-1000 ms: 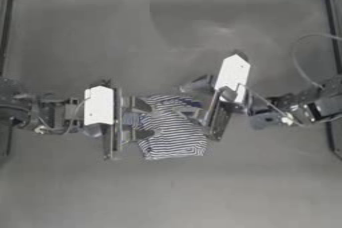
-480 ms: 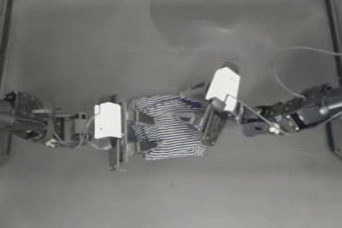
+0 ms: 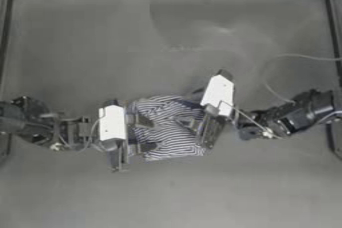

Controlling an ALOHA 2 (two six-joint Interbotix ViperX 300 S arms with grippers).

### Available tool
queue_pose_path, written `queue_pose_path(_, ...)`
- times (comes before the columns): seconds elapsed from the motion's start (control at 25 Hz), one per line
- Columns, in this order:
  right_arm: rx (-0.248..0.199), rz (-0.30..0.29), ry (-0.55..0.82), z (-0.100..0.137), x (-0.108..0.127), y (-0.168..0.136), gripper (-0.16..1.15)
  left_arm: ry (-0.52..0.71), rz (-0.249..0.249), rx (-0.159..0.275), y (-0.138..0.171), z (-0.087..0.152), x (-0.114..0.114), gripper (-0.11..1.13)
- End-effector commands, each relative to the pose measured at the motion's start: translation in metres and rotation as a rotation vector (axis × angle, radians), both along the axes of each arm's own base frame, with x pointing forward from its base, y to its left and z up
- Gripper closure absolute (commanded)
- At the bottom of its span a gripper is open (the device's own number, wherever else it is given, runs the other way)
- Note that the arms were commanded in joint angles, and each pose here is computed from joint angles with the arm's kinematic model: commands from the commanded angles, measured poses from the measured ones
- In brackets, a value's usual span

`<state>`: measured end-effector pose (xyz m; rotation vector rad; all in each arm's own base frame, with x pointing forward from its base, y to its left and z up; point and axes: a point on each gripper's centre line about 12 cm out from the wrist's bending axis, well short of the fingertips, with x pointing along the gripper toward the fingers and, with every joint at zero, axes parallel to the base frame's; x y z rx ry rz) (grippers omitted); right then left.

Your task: Fold shirt

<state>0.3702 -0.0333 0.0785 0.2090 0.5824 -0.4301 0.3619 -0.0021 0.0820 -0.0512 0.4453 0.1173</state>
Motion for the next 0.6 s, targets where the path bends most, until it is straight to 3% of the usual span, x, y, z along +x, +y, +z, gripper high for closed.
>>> queue_pose_path(0.04,0.002,-0.003,-0.023,0.006,0.004,0.0,0.11,0.008,0.004,-0.017,-0.002,-0.003,0.001,0.23)
queue_pose_path(0.32,-0.003,0.013,-0.042,0.014,0.008,0.004,0.11,-0.009,0.001,-0.019,-0.003,0.002,0.003,0.23)
queue_pose_path(0.6,-0.028,0.037,-0.129,0.053,0.006,0.005,0.11,-0.071,0.011,0.003,0.005,0.028,0.001,0.23)
